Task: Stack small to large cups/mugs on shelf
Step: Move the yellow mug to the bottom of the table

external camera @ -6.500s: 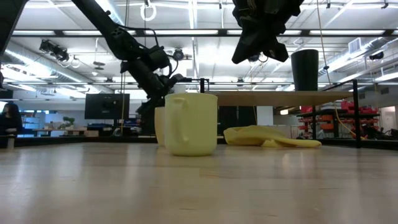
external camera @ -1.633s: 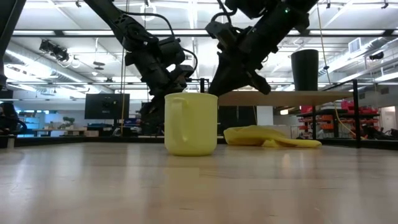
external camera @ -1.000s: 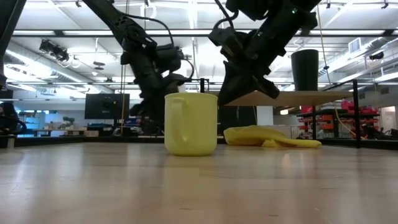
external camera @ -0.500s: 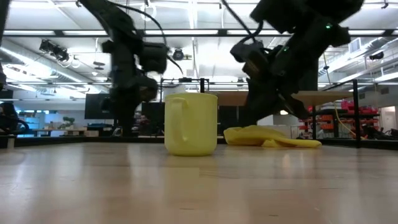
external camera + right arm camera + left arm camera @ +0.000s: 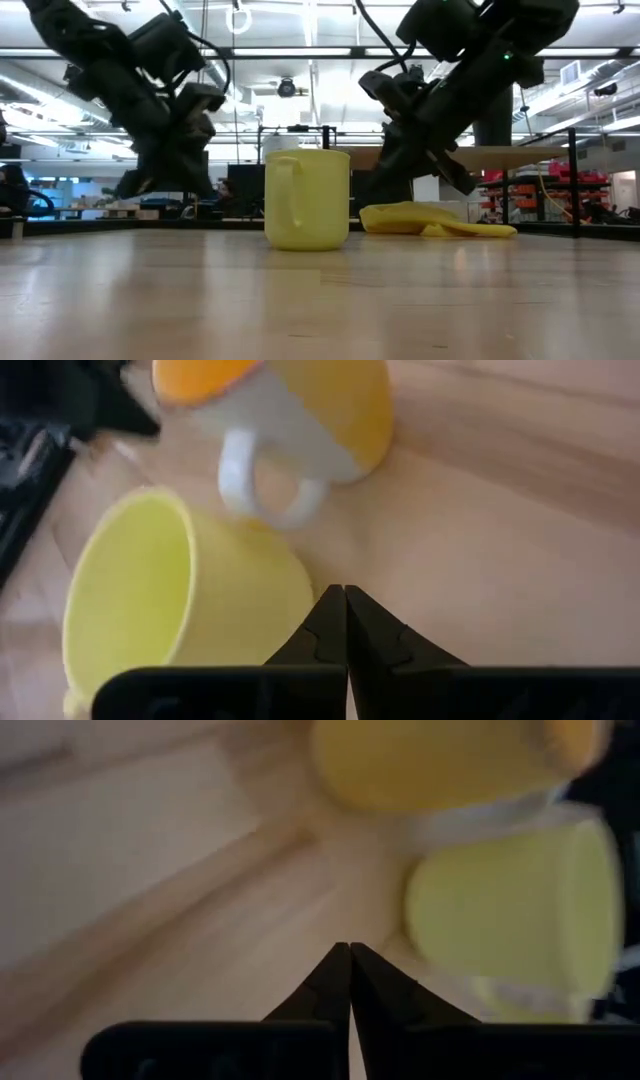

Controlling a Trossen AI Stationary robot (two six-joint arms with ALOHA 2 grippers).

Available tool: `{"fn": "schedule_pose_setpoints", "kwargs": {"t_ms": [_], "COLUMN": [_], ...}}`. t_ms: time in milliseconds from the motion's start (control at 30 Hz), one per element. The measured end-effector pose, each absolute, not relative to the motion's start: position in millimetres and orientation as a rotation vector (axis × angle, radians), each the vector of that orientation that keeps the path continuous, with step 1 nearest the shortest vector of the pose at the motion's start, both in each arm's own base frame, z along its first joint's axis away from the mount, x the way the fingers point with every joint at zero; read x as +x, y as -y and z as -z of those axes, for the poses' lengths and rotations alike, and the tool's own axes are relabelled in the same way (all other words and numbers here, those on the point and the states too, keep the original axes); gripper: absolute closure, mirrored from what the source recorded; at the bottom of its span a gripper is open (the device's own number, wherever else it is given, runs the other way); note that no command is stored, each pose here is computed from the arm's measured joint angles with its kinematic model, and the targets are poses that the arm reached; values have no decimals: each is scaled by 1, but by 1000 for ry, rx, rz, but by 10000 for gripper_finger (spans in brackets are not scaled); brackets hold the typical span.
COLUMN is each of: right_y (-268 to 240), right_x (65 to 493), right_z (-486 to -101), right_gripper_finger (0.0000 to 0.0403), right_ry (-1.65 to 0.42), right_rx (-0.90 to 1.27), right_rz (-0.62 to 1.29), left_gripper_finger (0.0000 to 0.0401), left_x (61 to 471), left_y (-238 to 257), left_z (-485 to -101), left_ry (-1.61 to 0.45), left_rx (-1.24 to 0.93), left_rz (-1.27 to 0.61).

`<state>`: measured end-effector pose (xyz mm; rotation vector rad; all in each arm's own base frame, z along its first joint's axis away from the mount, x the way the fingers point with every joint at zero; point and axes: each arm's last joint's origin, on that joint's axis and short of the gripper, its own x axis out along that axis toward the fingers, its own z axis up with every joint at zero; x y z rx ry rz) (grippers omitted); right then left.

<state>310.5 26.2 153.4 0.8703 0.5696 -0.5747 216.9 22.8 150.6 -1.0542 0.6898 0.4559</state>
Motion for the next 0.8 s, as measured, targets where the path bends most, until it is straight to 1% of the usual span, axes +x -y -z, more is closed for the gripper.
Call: {"fn": "schedule_pose_setpoints", "kwargs": {"t_ms": [100, 233, 367, 600, 800], "right_y": [-22, -19, -23, -29, -29], "right_x": [312, 313, 317, 320, 321], "right_z": [-154, -154, -153, -149, -150], "right_gripper_finger": [401, 402, 402, 402, 402], "right_ry": [-562, -552, -527, -506, -493], "right_rx": [872, 884, 900, 924, 932], "right_rz": [571, 565, 538, 531, 533], "left_gripper_finger": [381, 392, 394, 375, 390], "left_x": [218, 231, 242, 258, 267], "left_y": [-14, -9, -5, -2, 0], "left_z": [-143, -151, -148, -138, -133], "left_ry": [-690, -567, -555, -510, -507], "left_rx": [-1061, -1083, -1079, -1115, -1124], "left_rz": [-486, -405, -384, -362, -360]}}
